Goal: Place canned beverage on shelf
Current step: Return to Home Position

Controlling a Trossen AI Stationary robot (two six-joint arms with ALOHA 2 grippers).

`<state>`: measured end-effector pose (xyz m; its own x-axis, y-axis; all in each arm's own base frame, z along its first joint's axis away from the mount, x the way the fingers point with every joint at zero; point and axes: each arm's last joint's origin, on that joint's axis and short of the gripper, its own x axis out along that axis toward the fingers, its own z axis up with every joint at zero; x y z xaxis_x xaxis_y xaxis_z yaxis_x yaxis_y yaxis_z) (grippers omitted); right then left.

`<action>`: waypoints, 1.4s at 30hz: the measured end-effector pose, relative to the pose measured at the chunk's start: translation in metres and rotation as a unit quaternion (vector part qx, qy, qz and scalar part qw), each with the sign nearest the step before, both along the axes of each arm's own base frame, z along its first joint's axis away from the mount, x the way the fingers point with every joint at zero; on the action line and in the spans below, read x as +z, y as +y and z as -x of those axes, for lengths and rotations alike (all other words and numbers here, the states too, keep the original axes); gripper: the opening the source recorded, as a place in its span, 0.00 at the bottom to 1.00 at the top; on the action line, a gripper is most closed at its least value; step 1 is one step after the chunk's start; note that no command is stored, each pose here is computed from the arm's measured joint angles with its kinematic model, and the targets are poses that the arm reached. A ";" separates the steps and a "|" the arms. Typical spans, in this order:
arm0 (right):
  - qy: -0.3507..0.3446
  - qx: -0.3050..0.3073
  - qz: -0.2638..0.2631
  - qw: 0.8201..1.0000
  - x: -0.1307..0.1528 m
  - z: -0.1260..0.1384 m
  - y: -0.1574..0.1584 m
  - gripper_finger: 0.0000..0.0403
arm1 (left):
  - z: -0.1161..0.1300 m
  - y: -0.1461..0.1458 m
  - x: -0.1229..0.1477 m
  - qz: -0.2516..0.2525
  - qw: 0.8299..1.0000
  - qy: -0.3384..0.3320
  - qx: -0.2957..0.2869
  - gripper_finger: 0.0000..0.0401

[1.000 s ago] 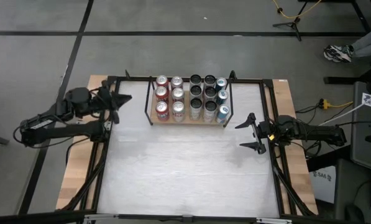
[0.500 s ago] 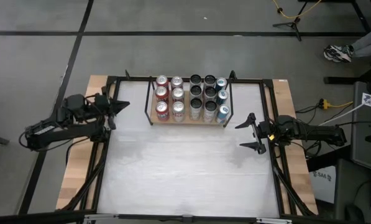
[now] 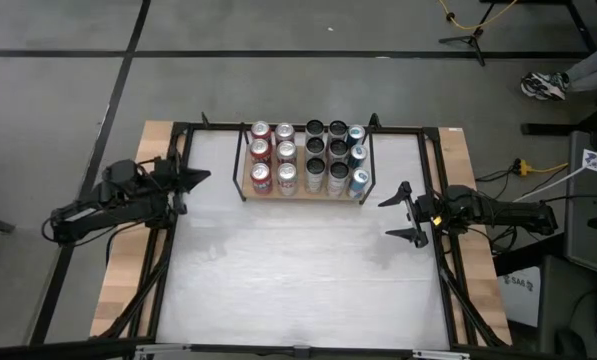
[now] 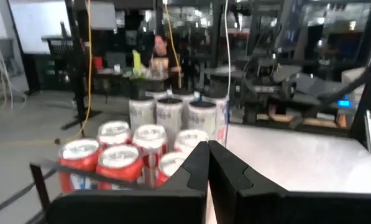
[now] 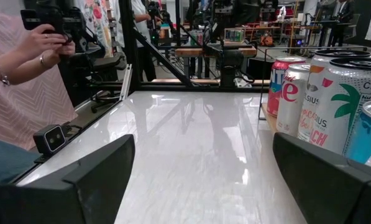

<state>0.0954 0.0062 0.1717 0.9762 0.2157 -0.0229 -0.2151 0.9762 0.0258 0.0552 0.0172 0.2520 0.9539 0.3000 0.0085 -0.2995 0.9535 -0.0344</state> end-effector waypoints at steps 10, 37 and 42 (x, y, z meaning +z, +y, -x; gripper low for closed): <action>0.000 0.000 0.000 1.000 0.000 0.000 0.000 0.94 | -0.022 0.005 -0.029 0.005 0.997 -0.070 -0.031 0.00; 0.000 0.000 0.000 1.000 0.000 0.000 0.000 0.94 | -0.041 -0.004 -0.074 0.018 0.996 -0.066 -0.056 0.00; 0.000 0.000 0.000 1.000 0.000 0.000 0.000 0.94 | -0.042 -0.005 -0.082 0.018 0.998 -0.022 -0.057 0.00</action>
<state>0.0954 0.0062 0.1716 0.9762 0.2157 -0.0233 -0.2151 0.9762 0.0259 0.0968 0.0125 0.1696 0.9808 0.1904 0.0424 -0.1866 0.9791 -0.0809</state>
